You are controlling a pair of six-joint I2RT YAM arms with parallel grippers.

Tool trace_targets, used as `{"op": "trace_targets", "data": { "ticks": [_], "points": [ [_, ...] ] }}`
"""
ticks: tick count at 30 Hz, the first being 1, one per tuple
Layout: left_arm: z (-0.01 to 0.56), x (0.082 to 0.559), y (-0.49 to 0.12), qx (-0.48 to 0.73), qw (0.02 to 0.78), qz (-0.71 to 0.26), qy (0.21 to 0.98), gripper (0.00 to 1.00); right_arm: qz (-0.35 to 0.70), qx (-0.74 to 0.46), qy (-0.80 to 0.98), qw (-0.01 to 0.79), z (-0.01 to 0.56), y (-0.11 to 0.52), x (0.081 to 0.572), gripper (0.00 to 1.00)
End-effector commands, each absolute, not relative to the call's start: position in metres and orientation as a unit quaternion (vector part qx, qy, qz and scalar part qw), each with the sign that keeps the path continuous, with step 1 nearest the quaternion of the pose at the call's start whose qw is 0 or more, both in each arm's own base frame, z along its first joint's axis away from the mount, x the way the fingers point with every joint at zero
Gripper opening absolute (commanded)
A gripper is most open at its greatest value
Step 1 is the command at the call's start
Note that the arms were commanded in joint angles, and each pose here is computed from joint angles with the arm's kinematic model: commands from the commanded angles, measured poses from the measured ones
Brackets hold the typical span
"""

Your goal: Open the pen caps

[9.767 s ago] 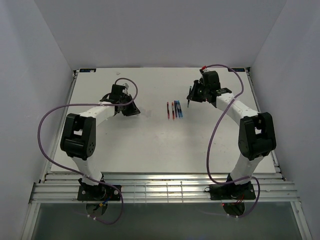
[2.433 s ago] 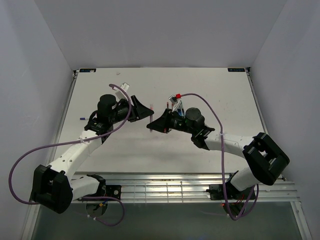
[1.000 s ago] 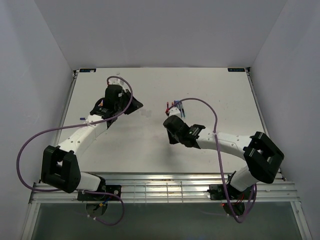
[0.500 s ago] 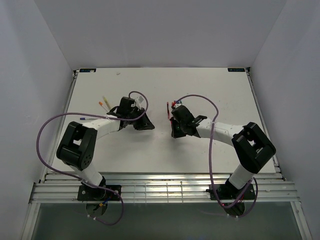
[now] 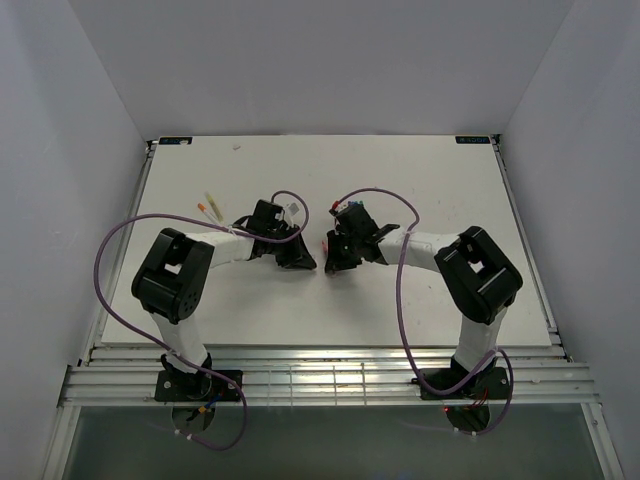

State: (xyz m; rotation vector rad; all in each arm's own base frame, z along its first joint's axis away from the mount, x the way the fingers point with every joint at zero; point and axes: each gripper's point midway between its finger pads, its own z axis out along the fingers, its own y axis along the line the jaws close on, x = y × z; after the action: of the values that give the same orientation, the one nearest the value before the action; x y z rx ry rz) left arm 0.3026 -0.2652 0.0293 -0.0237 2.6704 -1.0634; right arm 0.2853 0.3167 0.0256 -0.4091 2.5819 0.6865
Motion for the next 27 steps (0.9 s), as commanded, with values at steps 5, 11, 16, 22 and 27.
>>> {"op": "trace_targets", "data": {
  "ticks": [5,11,16,22,27],
  "points": [
    [0.036,0.311,-0.268,-0.002,0.152,-0.362,0.92,0.08,0.302,-0.146,0.915,0.224,0.041,0.342,0.295,0.26],
    [0.031,0.31,-0.268,-0.008,0.148,-0.358,0.922,0.18,0.308,-0.143,0.916,0.214,0.038,0.343,0.29,0.36],
    [0.027,0.311,-0.268,-0.011,0.144,-0.354,0.924,0.27,0.305,-0.144,0.916,0.215,0.036,0.34,0.288,0.39],
    [0.021,0.308,-0.266,-0.014,0.138,-0.349,0.927,0.35,0.3,-0.142,0.917,0.22,0.037,0.335,0.286,0.4],
    [0.019,0.304,-0.263,-0.015,0.137,-0.345,0.928,0.4,0.299,-0.143,0.914,0.235,0.043,0.332,0.287,0.4]
  ]
}}
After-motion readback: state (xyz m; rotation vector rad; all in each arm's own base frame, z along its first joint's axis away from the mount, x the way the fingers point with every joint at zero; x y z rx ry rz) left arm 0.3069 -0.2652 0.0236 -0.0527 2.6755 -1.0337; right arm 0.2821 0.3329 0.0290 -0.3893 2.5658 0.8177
